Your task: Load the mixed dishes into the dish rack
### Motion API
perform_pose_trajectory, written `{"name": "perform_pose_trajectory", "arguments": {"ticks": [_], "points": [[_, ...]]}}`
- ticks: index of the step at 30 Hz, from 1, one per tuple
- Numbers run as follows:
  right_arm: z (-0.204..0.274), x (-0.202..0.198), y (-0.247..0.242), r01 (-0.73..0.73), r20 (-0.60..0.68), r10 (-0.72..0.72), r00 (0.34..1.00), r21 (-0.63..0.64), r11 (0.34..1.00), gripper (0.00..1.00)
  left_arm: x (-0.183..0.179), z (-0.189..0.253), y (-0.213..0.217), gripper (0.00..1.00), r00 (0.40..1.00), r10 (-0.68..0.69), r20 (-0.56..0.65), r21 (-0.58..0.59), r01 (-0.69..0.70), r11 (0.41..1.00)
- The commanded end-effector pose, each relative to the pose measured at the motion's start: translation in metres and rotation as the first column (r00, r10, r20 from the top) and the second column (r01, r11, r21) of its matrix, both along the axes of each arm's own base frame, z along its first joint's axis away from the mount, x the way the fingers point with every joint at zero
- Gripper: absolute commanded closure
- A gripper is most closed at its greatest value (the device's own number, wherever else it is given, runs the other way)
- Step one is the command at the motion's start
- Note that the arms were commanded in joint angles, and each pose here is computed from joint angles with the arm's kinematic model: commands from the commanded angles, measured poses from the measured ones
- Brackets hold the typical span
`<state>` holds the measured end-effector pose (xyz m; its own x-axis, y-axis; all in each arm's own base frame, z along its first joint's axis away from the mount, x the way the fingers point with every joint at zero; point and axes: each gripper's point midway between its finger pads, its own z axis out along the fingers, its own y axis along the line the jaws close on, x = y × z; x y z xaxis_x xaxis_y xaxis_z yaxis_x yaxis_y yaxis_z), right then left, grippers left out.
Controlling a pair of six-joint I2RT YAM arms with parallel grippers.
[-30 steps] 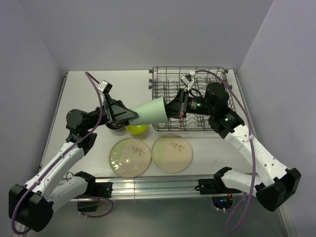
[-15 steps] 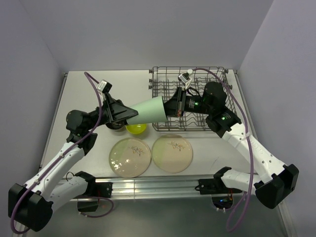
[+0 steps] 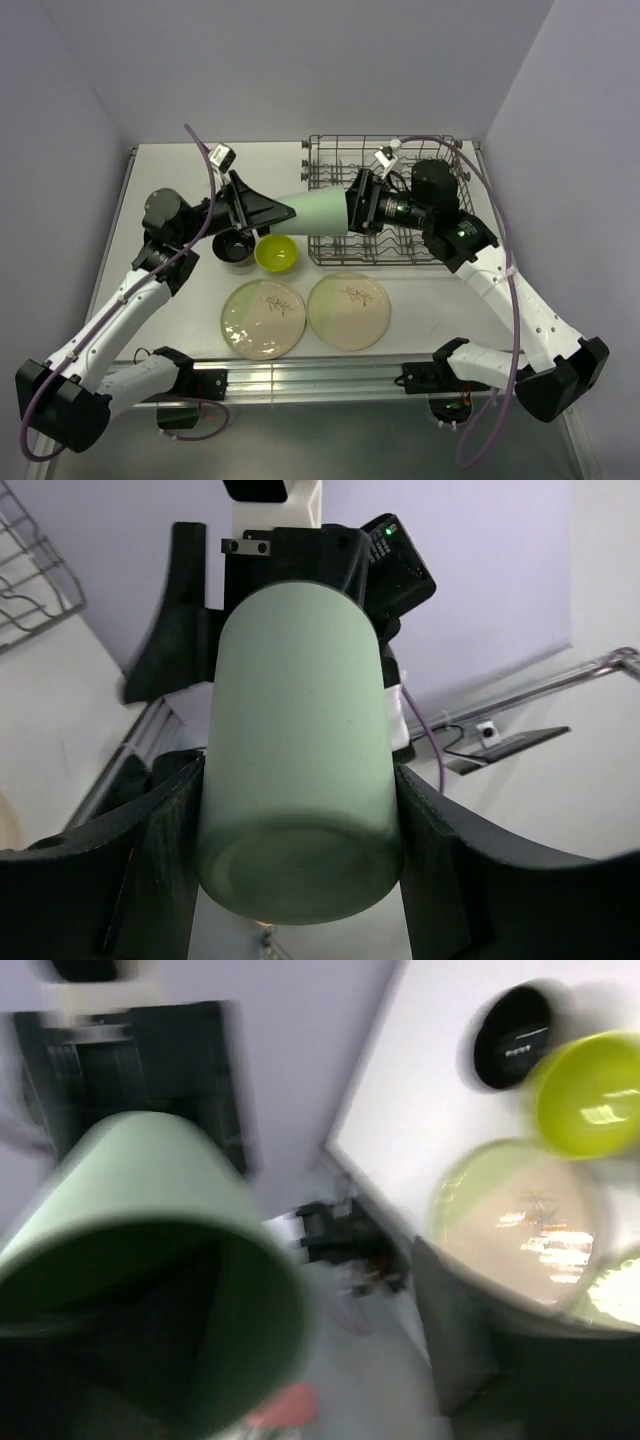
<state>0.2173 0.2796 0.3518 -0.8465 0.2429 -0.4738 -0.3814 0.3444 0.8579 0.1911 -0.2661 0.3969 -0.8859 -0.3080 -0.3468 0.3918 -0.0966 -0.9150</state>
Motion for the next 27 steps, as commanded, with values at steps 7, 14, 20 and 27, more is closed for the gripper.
{"name": "perform_pose_trajectory", "arguments": {"ticks": [7, 14, 20, 27], "points": [[-0.036, 0.045, -0.112, 0.417, 0.002, -0.424, 0.906, -0.189, 0.889, 0.03, 0.074, -0.014, -0.007, 1.00, 0.968, 0.221, 0.120, 0.290, -0.247, 0.925], [-0.062, 0.047, -0.155, 0.545, 0.079, -0.558, 0.826, -0.365, 0.754, 0.04, 0.151, -0.026, -0.012, 1.00, 0.925, 0.332, 0.184, 0.474, -0.380, 0.794], [-0.080, 0.047, -0.178, 0.580, 0.136, -0.596, 0.791, -0.475, 0.662, 0.04, 0.222, -0.045, -0.024, 1.00, 0.885, 0.386, 0.259, 0.603, -0.461, 0.652], [-0.097, 0.050, -0.183, 0.560, 0.136, -0.589, 0.797, -0.532, 0.635, 0.04, 0.290, -0.077, -0.055, 1.00, 0.876, 0.368, 0.312, 0.697, -0.474, 0.538]]}}
